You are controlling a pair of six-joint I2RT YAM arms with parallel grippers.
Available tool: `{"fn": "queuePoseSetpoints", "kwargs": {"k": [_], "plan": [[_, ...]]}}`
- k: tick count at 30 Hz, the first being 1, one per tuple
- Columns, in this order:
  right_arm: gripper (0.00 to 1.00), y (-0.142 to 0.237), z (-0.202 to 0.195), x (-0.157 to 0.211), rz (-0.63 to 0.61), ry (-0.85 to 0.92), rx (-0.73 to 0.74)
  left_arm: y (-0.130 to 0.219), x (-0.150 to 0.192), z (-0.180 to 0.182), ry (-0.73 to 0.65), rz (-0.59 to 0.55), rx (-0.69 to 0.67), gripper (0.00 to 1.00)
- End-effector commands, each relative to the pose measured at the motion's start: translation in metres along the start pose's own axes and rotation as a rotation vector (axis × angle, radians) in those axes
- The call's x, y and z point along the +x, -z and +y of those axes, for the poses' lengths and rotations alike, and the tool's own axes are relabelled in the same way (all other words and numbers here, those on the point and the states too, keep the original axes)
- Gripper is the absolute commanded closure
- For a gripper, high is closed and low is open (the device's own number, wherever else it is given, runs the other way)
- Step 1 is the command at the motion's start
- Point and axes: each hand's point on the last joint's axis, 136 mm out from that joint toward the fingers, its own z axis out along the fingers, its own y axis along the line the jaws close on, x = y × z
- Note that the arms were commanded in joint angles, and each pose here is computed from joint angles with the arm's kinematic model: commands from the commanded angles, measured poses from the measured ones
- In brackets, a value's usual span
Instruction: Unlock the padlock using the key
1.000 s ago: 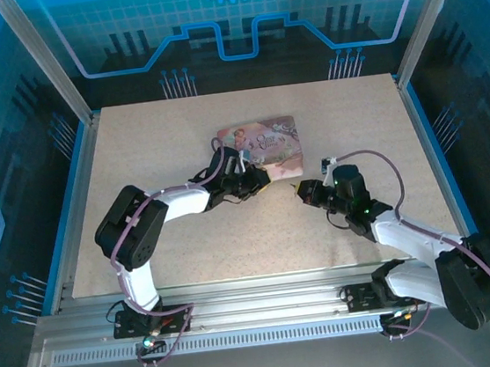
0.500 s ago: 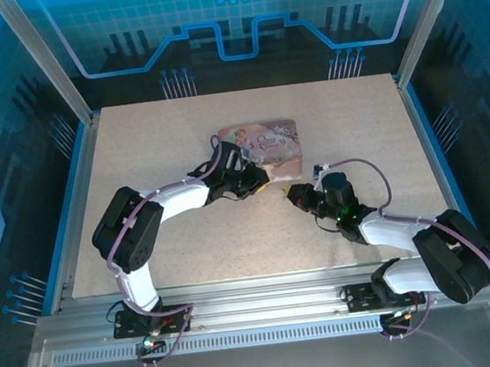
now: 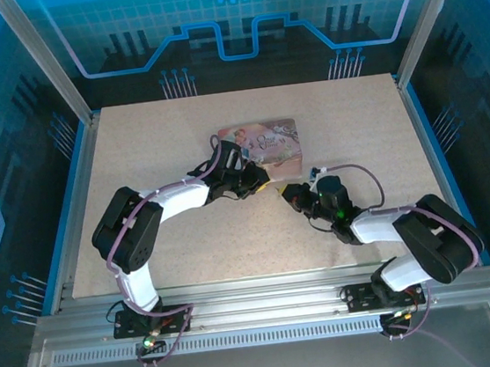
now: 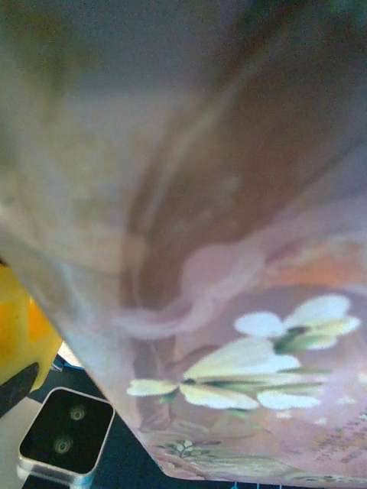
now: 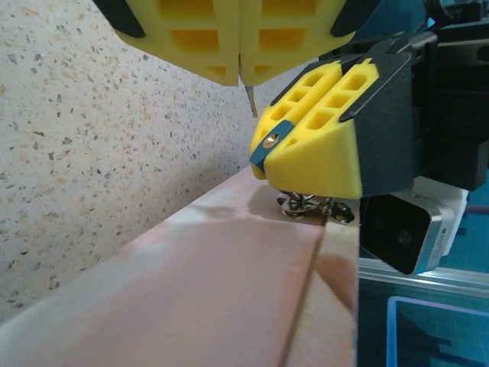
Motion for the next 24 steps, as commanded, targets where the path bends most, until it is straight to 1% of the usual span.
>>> {"fn": "queuePoseSetpoints", "kwargs": {"k": [1, 10, 16, 24], "plan": [[1.0, -0.002, 0.011, 0.001, -0.024, -0.041, -0.062, 0.016, -0.004, -0.042, -0.01, -0.015, 0.106, 0.95], [1.0, -0.013, 0.01, 0.001, -0.034, -0.126, -0.113, 0.015, -0.003, -0.041, 0.0, -0.015, 0.117, 0.95], [1.0, -0.015, 0.014, -0.001, -0.042, -0.143, -0.148, 0.014, -0.002, -0.041, 0.008, -0.008, 0.124, 0.95], [1.0, -0.012, 0.013, -0.002, -0.055, -0.167, -0.158, 0.014, -0.002, -0.04, 0.015, -0.009, 0.129, 0.94]]}}
